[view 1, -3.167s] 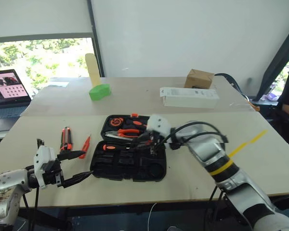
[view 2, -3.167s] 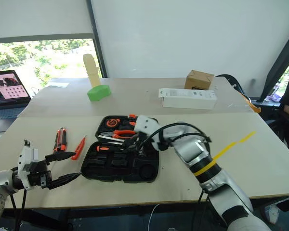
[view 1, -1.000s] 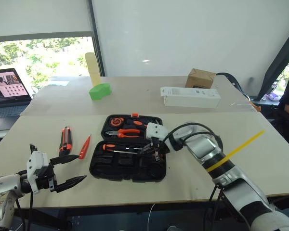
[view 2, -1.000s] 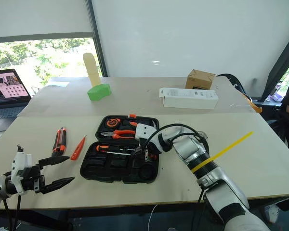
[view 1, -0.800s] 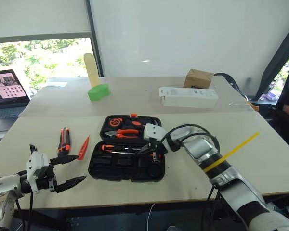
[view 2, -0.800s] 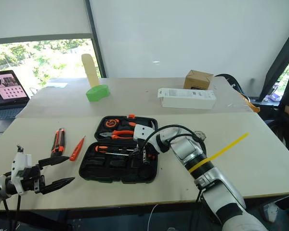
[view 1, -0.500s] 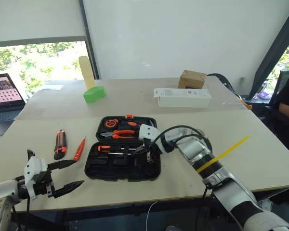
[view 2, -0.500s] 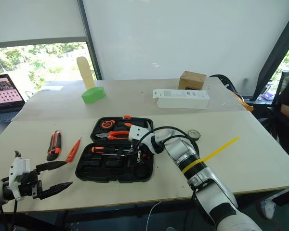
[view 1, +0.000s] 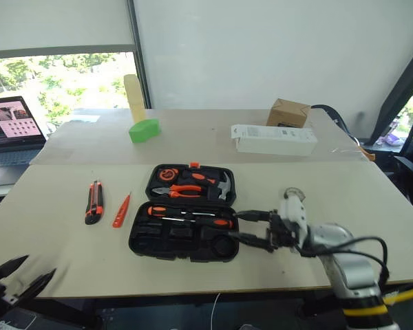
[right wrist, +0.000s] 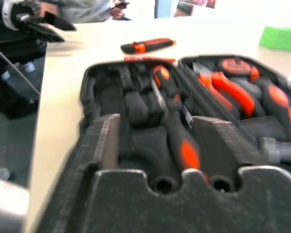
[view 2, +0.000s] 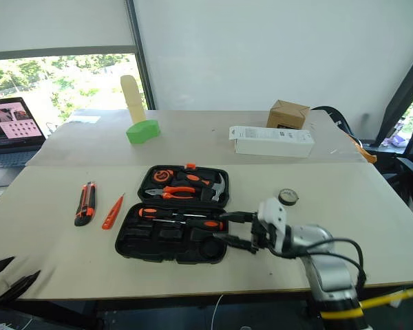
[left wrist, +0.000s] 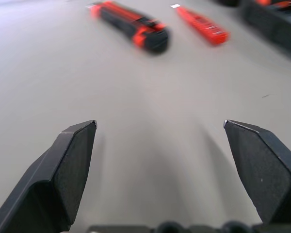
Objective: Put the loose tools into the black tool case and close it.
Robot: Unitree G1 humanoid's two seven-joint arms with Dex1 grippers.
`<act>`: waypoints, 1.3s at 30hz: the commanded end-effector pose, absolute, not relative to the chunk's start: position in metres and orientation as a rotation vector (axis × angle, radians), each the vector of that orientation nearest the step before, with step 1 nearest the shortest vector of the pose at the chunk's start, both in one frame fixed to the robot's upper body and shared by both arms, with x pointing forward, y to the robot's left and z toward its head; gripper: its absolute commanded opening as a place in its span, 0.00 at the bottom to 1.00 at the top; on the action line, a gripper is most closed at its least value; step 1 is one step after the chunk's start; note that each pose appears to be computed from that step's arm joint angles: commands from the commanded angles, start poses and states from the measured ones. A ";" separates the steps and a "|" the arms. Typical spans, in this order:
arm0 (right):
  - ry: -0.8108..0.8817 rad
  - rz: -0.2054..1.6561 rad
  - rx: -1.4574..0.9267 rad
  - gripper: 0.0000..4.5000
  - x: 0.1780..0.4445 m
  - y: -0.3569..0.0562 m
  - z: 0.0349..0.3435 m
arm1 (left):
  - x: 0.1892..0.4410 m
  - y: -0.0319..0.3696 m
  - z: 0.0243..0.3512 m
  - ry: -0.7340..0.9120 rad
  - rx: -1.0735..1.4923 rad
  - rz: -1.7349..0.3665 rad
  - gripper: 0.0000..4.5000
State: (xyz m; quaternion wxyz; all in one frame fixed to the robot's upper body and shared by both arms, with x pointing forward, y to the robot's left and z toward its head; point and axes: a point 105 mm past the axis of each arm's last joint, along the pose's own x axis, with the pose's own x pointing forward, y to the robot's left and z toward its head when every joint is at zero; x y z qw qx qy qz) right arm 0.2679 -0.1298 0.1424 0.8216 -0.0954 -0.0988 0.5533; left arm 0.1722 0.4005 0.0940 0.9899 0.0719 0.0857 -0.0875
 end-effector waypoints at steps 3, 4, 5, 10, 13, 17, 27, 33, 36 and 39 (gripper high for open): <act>-0.351 1.139 -0.205 1.00 0.253 -0.147 0.169 | 0.199 0.376 0.113 0.182 0.097 -0.205 1.00; -0.373 1.139 -0.212 1.00 0.254 -0.145 0.176 | 0.210 0.365 0.120 0.181 0.068 -0.232 1.00; -0.381 1.145 -0.221 1.00 0.255 -0.143 0.180 | 0.218 0.355 0.126 0.185 0.049 -0.254 1.00; -0.396 1.173 -0.299 1.00 0.268 -0.125 0.207 | 0.275 0.301 0.152 0.307 0.035 -0.301 1.00; -0.367 1.201 -0.317 1.00 0.273 -0.115 0.216 | 0.302 0.289 0.157 0.397 0.049 -0.189 1.00; -0.331 1.241 -0.326 1.00 0.275 -0.104 0.218 | 0.322 0.269 0.155 0.466 0.048 -0.171 1.00; -0.296 1.287 -0.355 1.00 0.273 -0.098 0.219 | 0.345 0.259 0.129 0.574 0.036 -0.084 1.00; -0.287 1.284 -0.346 1.00 0.268 -0.101 0.218 | 0.349 0.253 0.128 0.551 -0.011 -0.103 0.85; -0.283 1.282 -0.342 1.00 0.266 -0.102 0.217 | 0.345 0.251 0.119 0.596 -0.002 -0.111 0.85; -0.282 1.287 -0.333 1.00 0.265 -0.102 0.217 | 0.344 0.253 0.114 0.629 -0.014 -0.102 0.67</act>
